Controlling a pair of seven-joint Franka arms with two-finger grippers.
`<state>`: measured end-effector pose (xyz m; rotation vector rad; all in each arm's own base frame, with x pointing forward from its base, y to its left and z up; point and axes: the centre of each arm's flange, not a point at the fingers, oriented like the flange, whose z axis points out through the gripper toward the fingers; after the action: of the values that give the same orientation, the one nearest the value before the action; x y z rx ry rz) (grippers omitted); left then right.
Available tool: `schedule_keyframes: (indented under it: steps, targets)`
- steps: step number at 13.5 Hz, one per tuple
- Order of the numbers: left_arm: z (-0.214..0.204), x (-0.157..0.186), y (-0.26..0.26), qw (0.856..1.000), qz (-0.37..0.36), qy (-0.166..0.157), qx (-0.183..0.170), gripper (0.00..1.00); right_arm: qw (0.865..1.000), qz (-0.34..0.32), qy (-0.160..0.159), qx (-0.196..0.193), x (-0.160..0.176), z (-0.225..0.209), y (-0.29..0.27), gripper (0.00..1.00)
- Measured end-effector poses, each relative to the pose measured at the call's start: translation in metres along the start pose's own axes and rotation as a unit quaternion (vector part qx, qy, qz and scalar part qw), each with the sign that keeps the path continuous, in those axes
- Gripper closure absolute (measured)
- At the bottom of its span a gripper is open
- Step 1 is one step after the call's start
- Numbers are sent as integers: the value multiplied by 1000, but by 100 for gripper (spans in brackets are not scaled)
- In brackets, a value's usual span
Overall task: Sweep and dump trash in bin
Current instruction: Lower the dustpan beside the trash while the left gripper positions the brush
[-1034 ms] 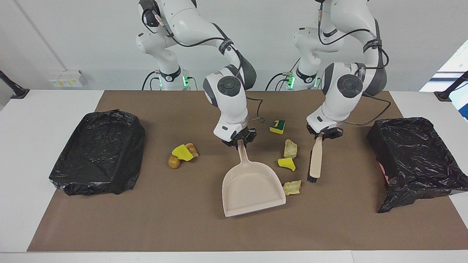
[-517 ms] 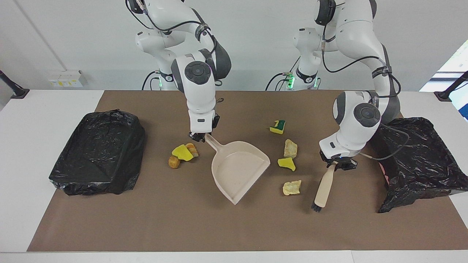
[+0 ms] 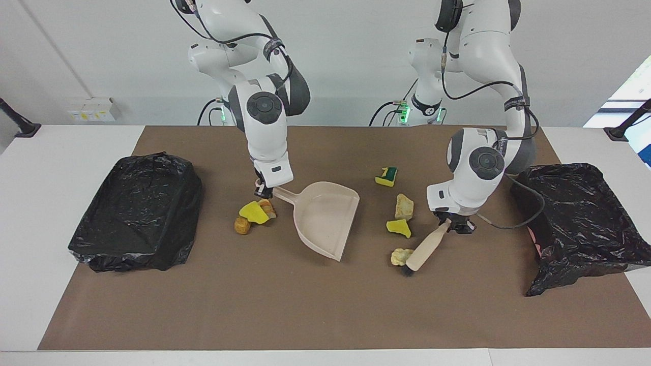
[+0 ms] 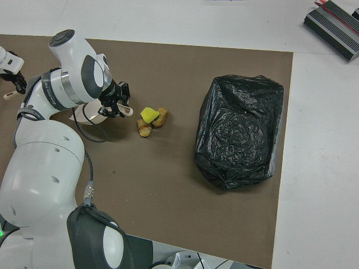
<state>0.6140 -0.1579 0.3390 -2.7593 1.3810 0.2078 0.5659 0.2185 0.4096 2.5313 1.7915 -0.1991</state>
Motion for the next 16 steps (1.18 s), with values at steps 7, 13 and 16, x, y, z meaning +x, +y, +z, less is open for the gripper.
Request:
schedule_keyframes:
  steps: [7, 13, 16]
  targets:
    - [-7, -19, 75, 999, -17, -36, -18, 74, 999, -39, -7, 5, 6, 13, -55, 68]
    - [-46, -29, 89, 981, -193, -22, -2, 74, 994, -112, 7, -10, -1, 32, -76, 68]
    - [-45, -50, 92, 962, -272, -27, -3, 74, 993, -117, 6, -8, -4, 33, -75, 68]
